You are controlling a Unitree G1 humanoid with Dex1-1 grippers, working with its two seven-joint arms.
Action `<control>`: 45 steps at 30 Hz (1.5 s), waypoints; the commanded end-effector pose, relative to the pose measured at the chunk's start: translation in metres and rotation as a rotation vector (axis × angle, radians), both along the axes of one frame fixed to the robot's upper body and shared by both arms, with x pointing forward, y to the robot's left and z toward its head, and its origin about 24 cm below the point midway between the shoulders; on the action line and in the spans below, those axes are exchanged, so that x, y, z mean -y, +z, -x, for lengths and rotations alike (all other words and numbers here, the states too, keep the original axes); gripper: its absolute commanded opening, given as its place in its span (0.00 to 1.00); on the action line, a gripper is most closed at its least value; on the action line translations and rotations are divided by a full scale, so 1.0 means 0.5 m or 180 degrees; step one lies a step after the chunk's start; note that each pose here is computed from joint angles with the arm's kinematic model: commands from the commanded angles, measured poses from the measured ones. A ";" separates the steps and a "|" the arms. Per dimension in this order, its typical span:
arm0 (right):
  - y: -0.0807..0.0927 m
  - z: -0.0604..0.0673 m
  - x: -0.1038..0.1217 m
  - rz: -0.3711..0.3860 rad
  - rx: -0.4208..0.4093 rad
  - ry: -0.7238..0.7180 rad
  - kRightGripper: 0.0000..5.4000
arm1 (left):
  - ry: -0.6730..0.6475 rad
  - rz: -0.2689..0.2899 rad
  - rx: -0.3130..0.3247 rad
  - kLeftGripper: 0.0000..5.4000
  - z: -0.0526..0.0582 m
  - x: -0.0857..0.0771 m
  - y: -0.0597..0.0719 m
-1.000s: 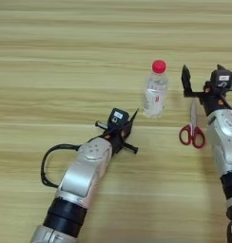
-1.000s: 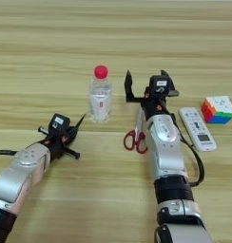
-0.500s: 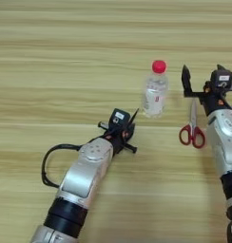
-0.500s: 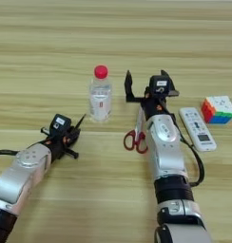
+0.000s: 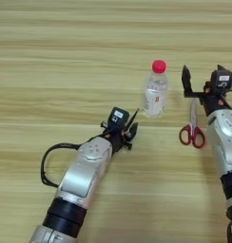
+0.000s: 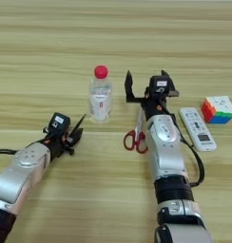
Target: Move the objects on the table
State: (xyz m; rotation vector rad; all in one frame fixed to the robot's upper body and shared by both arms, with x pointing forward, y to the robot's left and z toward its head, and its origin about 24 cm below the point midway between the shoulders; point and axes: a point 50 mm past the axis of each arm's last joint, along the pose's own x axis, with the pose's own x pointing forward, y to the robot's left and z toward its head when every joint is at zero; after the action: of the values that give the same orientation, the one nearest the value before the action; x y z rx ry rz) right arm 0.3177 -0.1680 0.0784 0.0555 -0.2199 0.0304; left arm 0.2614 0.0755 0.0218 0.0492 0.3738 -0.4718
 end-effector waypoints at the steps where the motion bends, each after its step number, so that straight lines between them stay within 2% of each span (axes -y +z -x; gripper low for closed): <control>1: 0.004 -0.006 0.004 0.0018 0.0013 -0.0045 1.00 | -0.0045 0.0085 0.0117 0.53 -0.005 0.004 0.016; 9: 0.002 -0.007 0.006 0.0015 0.0000 -0.0072 1.00 | -0.0135 0.0150 0.0190 0.67 -0.003 0.003 0.019; 15: 0.001 -0.008 0.005 0.0015 -0.0004 -0.0072 1.00 | -0.0294 0.0157 0.0493 0.76 -0.004 0.003 0.030; 21: 0.000 -0.009 0.004 0.0016 -0.0009 -0.0067 1.00 | -0.0350 0.0151 0.0715 0.87 -0.010 0.001 0.030; 27: 0.000 -0.009 0.004 0.0016 -0.0010 -0.0066 1.00 | -0.0419 0.0149 0.0750 0.98 -0.015 0.000 0.029; 35: -0.001 -0.009 0.005 0.0021 -0.0013 -0.0068 1.00 | -0.0659 0.0154 0.0800 1.00 -0.015 0.020 0.033; 45: -0.005 -0.009 0.010 0.0049 -0.0055 -0.0101 1.00 | -0.0744 0.0324 0.0912 1.00 -0.016 0.033 0.045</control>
State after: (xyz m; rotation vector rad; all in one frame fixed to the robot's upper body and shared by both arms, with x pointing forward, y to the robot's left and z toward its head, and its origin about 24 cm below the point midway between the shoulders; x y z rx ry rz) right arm 0.3187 -0.1708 0.0718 0.0422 -0.1926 0.0111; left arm 0.2666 0.0634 0.0395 0.0751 0.0858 -0.6864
